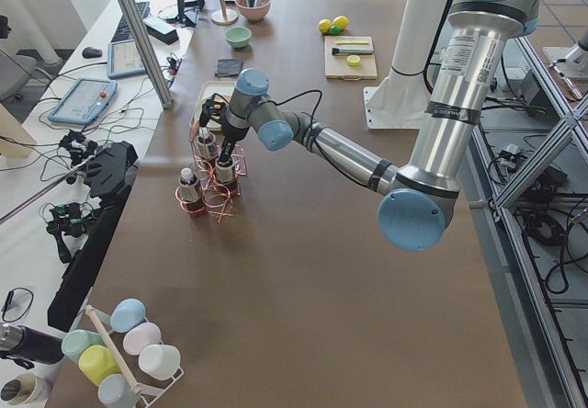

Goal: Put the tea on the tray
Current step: 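Reach the left gripper into the copper rack and grasp a tea bottle, then lift the tea bottle out of the rack with the left gripper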

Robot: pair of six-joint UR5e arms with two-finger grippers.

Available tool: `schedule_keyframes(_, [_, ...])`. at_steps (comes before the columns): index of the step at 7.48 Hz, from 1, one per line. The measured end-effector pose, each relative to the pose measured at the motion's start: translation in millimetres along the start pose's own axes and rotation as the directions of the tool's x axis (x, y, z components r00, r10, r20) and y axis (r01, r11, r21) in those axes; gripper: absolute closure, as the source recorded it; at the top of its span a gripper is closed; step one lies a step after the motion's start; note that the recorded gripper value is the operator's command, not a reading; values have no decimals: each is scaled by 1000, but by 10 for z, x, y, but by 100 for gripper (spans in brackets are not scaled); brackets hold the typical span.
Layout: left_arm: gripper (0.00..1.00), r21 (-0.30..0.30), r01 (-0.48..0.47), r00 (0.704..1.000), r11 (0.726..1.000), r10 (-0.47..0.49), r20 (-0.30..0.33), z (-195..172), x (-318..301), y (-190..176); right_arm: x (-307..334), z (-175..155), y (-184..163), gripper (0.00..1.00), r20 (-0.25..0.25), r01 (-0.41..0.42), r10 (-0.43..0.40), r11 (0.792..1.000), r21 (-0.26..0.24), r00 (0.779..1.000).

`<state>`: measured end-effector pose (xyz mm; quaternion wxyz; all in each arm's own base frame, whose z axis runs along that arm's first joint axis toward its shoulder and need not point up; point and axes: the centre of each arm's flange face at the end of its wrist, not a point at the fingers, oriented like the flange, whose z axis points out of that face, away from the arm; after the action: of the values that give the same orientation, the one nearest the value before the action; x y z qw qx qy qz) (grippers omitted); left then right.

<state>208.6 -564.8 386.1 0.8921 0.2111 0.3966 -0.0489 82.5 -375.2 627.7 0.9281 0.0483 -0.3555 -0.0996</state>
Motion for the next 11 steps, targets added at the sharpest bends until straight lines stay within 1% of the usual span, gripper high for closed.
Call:
schedule_keyframes(3, [100,4,4,1000,1000,-4,2,-34,-9,-23,-2,6,6,0,5,-1,1,1000,0,1000])
schedule_keyframes(4, [100,15,8,1000,1000,-8,-1,-107,-36,-72,2,11,8,0,6,-2,2,1000,-1,1000])
schedule_keyframes(5, [100,24,22,1000,999,-22,-18,-259,-122,-164,5,14,10,0,6,-3,3,1000,-2,1000])
schedule_keyframes(7, [100,45,60,997,997,-57,-59,-661,-383,-381,16,28,16,0,7,-6,6,1000,-5,1000])
schedule_keyframes(8, [100,46,78,993,996,-73,-93,-925,-459,-453,16,29,16,0,8,-6,6,1000,-5,1000])
schedule_keyframes(9, [100,45,98,990,994,-92,-111,-1205,-494,-495,19,41,17,0,8,-6,6,1000,-8,1000])
schedule_keyframes(10, [100,41,110,988,993,-104,-117,-1501,-423,-475,21,48,18,0,8,-7,7,1000,-9,1000])
schedule_keyframes(11, [100,24,122,987,992,-118,-107,-1794,-251,-381,21,55,17,0,9,-6,6,1000,-11,1000])
